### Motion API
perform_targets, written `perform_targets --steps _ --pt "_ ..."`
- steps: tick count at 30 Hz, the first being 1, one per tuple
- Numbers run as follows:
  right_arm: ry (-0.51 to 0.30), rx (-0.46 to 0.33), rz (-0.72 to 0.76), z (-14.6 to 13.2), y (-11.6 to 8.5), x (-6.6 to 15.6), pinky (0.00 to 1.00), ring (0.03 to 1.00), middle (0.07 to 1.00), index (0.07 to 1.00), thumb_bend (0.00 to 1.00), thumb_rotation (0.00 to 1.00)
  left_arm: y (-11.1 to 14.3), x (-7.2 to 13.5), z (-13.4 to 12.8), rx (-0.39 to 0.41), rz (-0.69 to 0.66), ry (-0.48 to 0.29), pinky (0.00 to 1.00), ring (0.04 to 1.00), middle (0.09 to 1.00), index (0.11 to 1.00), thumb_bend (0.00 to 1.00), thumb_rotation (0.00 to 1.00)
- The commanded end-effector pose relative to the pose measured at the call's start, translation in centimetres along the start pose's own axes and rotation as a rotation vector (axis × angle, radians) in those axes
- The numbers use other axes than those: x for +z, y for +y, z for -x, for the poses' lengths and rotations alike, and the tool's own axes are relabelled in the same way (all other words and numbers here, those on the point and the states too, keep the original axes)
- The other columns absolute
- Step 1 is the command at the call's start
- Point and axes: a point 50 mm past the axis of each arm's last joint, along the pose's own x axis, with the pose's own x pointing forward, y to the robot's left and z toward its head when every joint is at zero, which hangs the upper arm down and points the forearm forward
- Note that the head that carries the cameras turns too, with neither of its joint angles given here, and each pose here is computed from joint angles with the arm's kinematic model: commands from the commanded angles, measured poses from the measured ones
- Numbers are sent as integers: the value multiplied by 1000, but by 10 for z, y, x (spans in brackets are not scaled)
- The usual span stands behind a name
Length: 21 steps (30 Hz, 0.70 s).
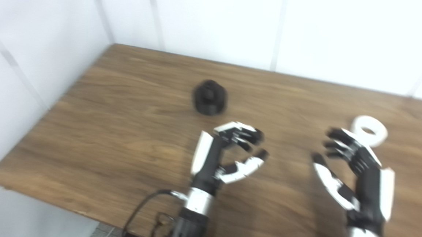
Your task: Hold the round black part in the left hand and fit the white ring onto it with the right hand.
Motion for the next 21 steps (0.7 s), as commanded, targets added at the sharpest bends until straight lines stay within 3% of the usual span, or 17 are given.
perform_targets --steps 1,10,13,15,18,21 --pt "-18 21 26 18 -15 -4 545 631 689 684 484 158 -6 8 -1 20 18 -48 494 579 635 497 498 80" --pt "-15 7 31 19 -17 -8 538 622 676 675 536 221 4 12 -5 11 -23 -53 536 626 681 497 498 79" --pt "-14 10 26 20 -18 -9 536 620 677 676 536 212 19 18 -14 -37 -122 -33 586 688 757 708 554 255" --pt "-14 13 27 20 -18 -10 536 622 679 677 533 203 31 23 -20 -61 -203 -29 605 733 807 775 601 316" --pt "-18 14 31 20 -18 -12 541 625 681 679 532 201 45 29 -28 -75 -264 -34 626 765 835 801 643 323" --pt "-17 15 30 20 -19 -13 541 625 680 680 531 199 59 34 -38 -82 -306 -52 669 799 845 791 654 253"
